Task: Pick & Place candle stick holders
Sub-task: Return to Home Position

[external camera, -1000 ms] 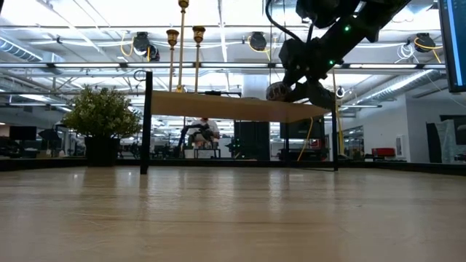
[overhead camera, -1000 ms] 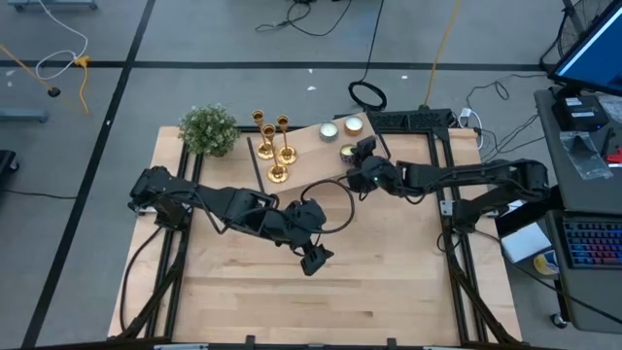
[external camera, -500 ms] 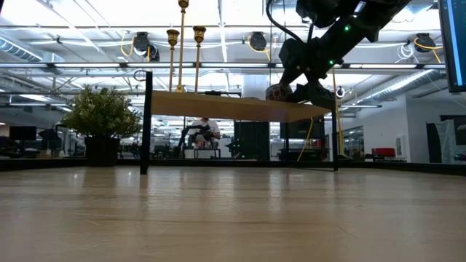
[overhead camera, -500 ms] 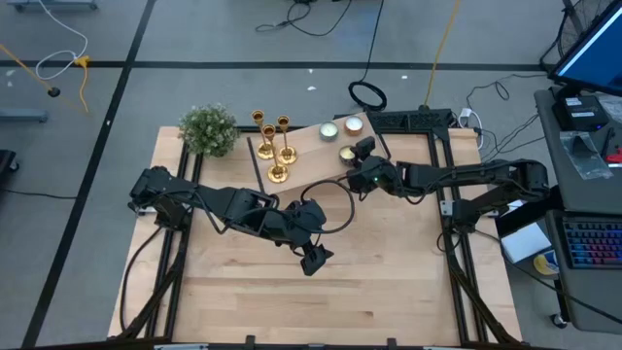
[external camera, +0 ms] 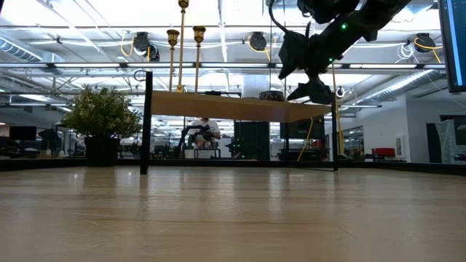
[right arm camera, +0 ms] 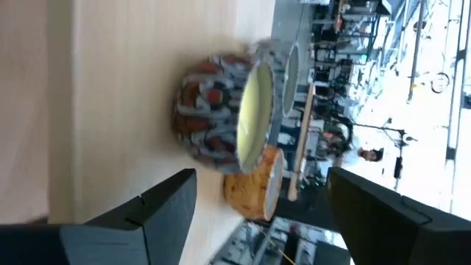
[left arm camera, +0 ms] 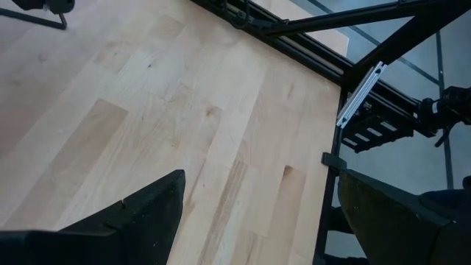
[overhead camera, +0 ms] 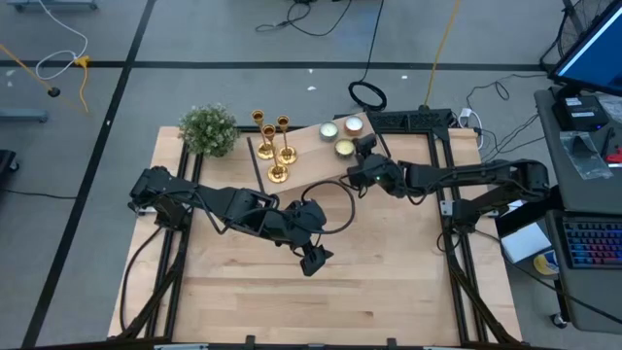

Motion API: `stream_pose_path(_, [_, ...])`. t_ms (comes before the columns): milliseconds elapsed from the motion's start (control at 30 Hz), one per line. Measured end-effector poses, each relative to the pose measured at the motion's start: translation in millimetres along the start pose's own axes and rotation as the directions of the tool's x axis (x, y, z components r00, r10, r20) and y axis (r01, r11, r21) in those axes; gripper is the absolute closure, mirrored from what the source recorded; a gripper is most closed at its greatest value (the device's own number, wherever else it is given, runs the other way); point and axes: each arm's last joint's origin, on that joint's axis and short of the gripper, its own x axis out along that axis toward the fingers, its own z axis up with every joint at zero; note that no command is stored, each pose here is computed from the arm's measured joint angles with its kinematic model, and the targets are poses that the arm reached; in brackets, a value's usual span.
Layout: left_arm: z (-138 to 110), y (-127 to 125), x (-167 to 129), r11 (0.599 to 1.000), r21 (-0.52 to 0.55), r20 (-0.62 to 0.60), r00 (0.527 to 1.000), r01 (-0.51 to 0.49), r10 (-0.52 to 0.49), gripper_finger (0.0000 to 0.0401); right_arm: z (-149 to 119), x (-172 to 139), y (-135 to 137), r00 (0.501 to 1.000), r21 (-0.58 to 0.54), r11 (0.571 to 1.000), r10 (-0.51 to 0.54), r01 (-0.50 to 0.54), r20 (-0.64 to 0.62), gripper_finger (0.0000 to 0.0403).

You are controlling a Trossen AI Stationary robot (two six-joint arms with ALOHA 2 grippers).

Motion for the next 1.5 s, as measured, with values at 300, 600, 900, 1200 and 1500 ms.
stream_pose_path(300, [0.0,0.0,0.0,1.000,0.003,0.000,1.000,0.000,0.000,0.0050,-4.3,-9.6,0.5,0.987,-0.100,0.994,-0.048,0.033,-0.154,0.0119])
stream_pose_path(600, [0.5,-0.4,0.0,1.000,0.002,0.005,1.000,0.004,-0.004,0.0050,-22.7,-57.3,-11.1,0.983,0.100,0.992,-0.064,0.082,-0.173,0.0126])
stream_pose_path(900, [0.8,-0.8,0.0,1.000,-0.009,0.008,1.000,0.009,-0.009,0.0050,-61.5,-119.6,-18.1,0.983,0.550,0.817,0.103,-0.171,0.153,0.0180])
stream_pose_path(1200, [11.1,-7.2,-6.4,0.993,0.102,0.118,0.990,0.059,-0.071,0.0050,-81.6,-151.3,-19.6,0.699,0.557,0.435,0.319,-0.708,0.639,0.0260])
stream_pose_path(1500, [20.0,-10.0,-67.7,0.975,0.196,0.235,0.960,0.108,-0.153,0.0050,-87.8,-160.6,-21.6,0.591,0.466,0.386,0.329,-0.796,0.737,0.0242])
